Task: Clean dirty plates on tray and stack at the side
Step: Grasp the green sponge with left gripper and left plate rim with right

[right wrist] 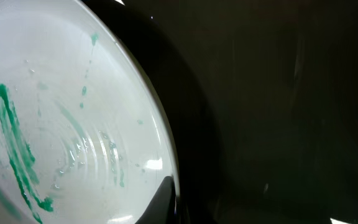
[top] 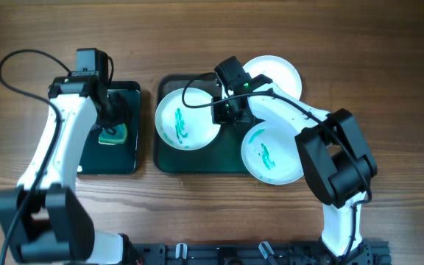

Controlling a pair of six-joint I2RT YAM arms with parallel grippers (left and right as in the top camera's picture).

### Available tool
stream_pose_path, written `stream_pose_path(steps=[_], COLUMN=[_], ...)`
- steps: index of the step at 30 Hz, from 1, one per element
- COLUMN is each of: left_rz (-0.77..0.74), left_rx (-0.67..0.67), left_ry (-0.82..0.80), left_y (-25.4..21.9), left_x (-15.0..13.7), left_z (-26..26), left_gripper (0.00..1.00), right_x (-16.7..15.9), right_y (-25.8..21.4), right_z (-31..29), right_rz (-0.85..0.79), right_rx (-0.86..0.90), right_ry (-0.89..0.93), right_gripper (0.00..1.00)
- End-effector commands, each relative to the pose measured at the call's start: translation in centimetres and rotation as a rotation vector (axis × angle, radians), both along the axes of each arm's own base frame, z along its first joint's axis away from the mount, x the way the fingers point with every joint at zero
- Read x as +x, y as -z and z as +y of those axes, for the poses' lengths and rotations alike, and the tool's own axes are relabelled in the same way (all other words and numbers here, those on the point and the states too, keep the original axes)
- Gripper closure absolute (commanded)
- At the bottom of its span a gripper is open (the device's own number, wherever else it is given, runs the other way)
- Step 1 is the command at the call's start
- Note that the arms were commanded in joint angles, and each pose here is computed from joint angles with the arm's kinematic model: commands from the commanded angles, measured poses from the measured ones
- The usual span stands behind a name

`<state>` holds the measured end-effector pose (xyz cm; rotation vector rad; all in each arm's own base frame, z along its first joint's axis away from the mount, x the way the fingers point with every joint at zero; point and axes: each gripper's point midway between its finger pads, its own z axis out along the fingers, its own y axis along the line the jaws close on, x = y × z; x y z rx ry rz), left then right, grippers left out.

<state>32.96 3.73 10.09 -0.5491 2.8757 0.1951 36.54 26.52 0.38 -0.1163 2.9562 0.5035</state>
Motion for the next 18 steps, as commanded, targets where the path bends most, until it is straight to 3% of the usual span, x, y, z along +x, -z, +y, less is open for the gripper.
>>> stream_pose_path(steps=[1, 4, 11, 12, 14, 15, 18], left_rz=[0.064, 0.061, 0.074, 0.079, 0.089, 0.092, 0.106], left_rx=[0.000, -0.120, -0.117, -0.119, -0.121, -0.122, -0.125], left_ry=[-0.020, 0.053, 0.112, 0.112, 0.110, 0.110, 0.105], left_y=[2.3, 4.1, 8.7, 9.3, 9.7, 9.7, 9.4], left_x=[0.3, 1.5, 3.7, 3.8, 3.7, 3.6, 3.2], left_z=[1.8, 1.1, 1.9, 1.9, 1.8, 1.8, 1.8], left_gripper=[0.24, 0.29, 0.37, 0.41, 0.88, 0.96, 0.96], right_x=[0.1, 0.2, 0.3, 0.3, 0.4, 0.4, 0.4], right_y=[1.4, 1.4, 1.3, 1.3, 1.3, 1.3, 1.3], right_z=[0.1, 0.2, 0.2, 0.2, 0.3, 0.3, 0.3], right_rz=[0.008, 0.002, -0.003, -0.004, -0.004, -0.005, -0.006], right_rx=[-0.023, -0.021, -0.018, -0.018, -0.017, -0.017, -0.015], right_ry=[-0.009, -0.017, -0.017, -0.017, -0.016, -0.016, -0.016], right_gripper=[0.96, 0.96, 0.96, 0.96, 0.96, 0.96, 0.96])
